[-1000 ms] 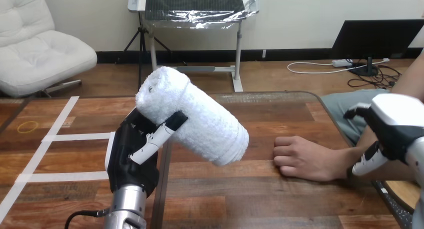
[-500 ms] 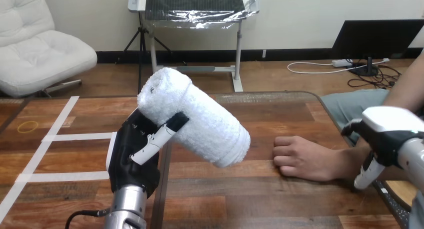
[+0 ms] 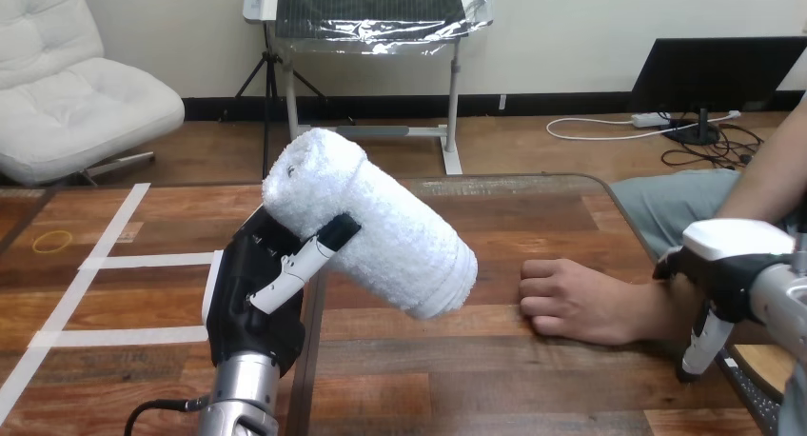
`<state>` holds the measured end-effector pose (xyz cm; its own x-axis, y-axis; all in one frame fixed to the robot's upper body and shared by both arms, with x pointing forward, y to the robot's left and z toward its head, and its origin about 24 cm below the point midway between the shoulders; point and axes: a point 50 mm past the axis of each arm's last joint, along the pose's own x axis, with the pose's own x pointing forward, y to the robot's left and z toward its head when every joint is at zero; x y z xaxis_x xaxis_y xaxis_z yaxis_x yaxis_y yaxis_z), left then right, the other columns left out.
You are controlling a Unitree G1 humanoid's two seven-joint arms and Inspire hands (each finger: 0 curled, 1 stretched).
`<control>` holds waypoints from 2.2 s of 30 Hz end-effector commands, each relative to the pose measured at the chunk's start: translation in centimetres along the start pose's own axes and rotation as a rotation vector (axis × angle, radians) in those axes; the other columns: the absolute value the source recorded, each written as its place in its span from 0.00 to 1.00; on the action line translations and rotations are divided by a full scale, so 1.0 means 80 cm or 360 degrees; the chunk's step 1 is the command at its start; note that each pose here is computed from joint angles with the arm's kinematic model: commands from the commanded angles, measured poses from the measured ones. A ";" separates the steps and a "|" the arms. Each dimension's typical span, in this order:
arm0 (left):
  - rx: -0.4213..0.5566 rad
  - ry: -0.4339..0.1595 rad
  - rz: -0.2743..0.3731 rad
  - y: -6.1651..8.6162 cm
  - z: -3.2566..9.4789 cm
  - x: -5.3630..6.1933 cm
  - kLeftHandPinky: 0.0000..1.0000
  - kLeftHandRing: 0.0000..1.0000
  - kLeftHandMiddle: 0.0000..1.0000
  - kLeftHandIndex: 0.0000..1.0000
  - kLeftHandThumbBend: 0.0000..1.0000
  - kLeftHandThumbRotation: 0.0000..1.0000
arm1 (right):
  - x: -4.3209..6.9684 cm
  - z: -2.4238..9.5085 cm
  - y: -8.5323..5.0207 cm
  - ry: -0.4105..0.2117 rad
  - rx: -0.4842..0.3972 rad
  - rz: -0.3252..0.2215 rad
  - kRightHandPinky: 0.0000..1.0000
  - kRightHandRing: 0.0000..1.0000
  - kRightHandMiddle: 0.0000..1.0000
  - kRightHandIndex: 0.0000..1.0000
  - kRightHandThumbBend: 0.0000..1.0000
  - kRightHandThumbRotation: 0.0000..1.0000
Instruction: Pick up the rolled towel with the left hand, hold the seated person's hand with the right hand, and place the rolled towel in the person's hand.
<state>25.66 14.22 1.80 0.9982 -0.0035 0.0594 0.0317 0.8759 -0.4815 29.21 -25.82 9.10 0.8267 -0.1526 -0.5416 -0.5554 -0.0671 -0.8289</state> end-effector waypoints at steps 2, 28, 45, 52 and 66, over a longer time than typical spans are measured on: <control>-0.0053 -0.0166 -0.0102 -0.022 0.027 0.015 0.39 0.41 0.46 0.49 0.72 0.00 | 0.003 -0.004 -0.035 0.0059 -0.0099 -0.0083 0.89 0.93 0.92 0.88 0.80 0.01; -0.0041 -0.0154 -0.0106 -0.016 0.030 0.012 0.40 0.42 0.47 0.50 0.70 0.00 | 0.030 -0.013 -0.027 0.0184 -0.0223 0.0073 0.93 0.95 0.94 0.89 0.75 0.11; -0.0032 -0.0145 -0.0102 -0.015 0.031 0.011 0.40 0.42 0.47 0.50 0.70 0.00 | 0.046 -0.013 -0.018 0.0217 -0.0296 0.0128 0.76 0.81 0.83 0.81 0.70 0.14; -0.0026 -0.0139 -0.0103 -0.014 0.031 0.011 0.40 0.42 0.47 0.50 0.70 0.00 | 0.055 -0.014 -0.011 0.0206 -0.0269 0.0147 0.37 0.46 0.58 0.76 0.68 0.12; 0.0005 -0.0141 -0.0091 -0.014 0.030 0.012 0.40 0.42 0.47 0.50 0.70 0.00 | 0.066 -0.013 0.004 0.0193 -0.0212 0.0122 0.16 0.26 0.43 0.68 0.68 0.07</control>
<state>25.34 14.89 1.75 0.9992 -0.0079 0.0396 0.0256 0.8824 -0.4697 32.47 -28.12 5.86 0.7555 -0.2851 -0.5899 -0.6477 -0.1888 -0.7382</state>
